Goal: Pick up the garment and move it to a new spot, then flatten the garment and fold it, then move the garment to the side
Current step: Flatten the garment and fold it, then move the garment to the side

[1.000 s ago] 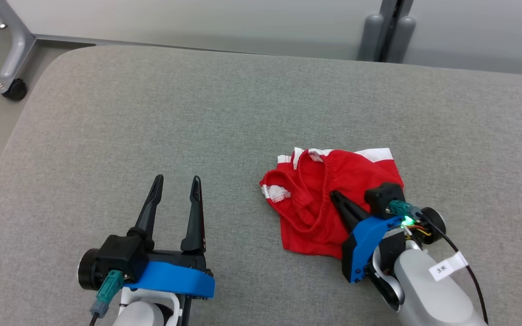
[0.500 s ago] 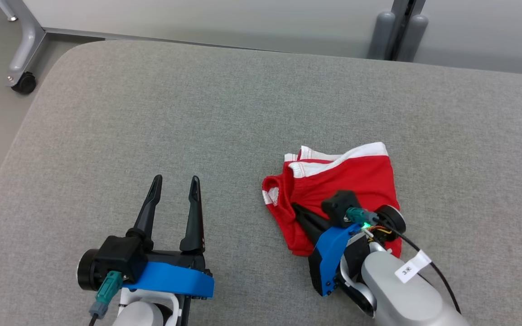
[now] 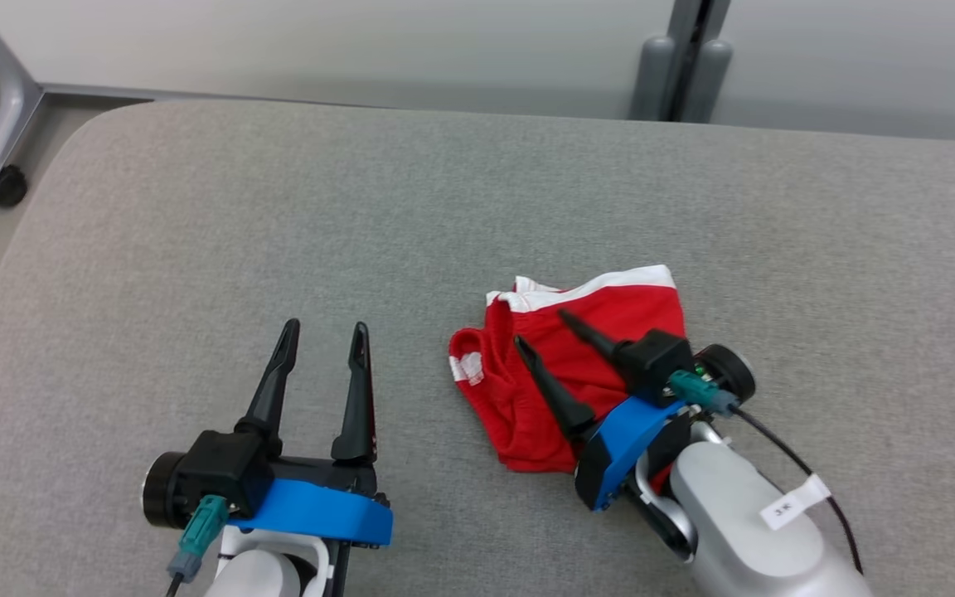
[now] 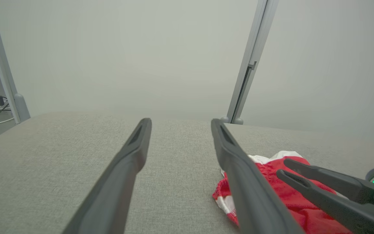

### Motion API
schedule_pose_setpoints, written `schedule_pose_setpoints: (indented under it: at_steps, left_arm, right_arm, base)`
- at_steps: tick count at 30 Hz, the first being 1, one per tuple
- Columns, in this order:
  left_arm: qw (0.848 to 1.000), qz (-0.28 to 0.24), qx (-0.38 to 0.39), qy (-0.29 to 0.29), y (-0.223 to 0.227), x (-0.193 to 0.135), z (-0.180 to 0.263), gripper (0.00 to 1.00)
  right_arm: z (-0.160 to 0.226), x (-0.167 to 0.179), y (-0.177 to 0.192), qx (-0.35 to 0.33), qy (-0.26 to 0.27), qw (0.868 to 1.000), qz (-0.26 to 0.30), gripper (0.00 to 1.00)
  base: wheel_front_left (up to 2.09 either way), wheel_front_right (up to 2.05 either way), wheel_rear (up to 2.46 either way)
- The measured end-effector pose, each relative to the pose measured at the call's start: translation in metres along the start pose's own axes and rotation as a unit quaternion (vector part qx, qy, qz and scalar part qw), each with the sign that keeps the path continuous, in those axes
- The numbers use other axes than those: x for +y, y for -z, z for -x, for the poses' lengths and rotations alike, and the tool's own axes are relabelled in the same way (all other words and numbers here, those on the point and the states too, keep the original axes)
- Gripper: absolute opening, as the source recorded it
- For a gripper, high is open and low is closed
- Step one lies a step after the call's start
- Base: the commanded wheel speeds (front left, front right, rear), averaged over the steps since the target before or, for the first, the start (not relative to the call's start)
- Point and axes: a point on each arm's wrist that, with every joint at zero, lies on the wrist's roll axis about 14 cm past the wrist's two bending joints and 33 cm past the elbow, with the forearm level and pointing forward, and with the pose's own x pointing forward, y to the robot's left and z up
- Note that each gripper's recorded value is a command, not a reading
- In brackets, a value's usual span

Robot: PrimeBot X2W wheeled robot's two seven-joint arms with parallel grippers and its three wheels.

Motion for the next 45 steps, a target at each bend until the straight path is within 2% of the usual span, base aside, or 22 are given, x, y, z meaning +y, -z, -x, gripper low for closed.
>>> schedule_pose_setpoints:
  at_steps: [5,10,15,19,27,45]
  left_arm:
    - [0.999,0.007,-0.015,0.04,-0.008,-0.023,-0.007,1.0]
    - [0.998,0.017,-0.015,0.057,-0.006,-0.038,-0.009,1.0]
    - [0.999,0.005,-0.013,0.039,-0.003,-0.028,-0.007,1.0]
    - [1.0,0.002,0.005,0.009,0.01,-0.011,0.003,1.0]
    - [0.999,-0.002,0.034,-0.024,0.03,0.008,0.019,1.0]
    - [0.999,-0.006,0.041,-0.019,0.035,0.008,0.024,1.0]
  right_arm:
    - [0.02,-0.036,-0.026,-0.052,0.066,0.996,-0.002,1.0]
    - [0.06,-0.081,-0.038,-0.09,0.157,0.983,-0.01,1.0]
    - [0.113,-0.117,-0.037,-0.117,0.247,0.962,-0.03,1.0]
    - [0.149,-0.129,-0.031,-0.123,0.292,0.948,-0.036,1.0]
    - [0.178,-0.126,-0.023,-0.123,0.314,0.94,-0.043,1.0]
    - [0.177,-0.121,-0.02,-0.118,0.309,0.943,-0.045,1.0]
  base:
    - [0.0,0.0,0.0]
    - [0.0,0.0,0.0]
    - [0.0,0.0,0.0]
    - [0.0,0.0,0.0]
    - [0.0,0.0,0.0]
    - [0.0,0.0,0.0]
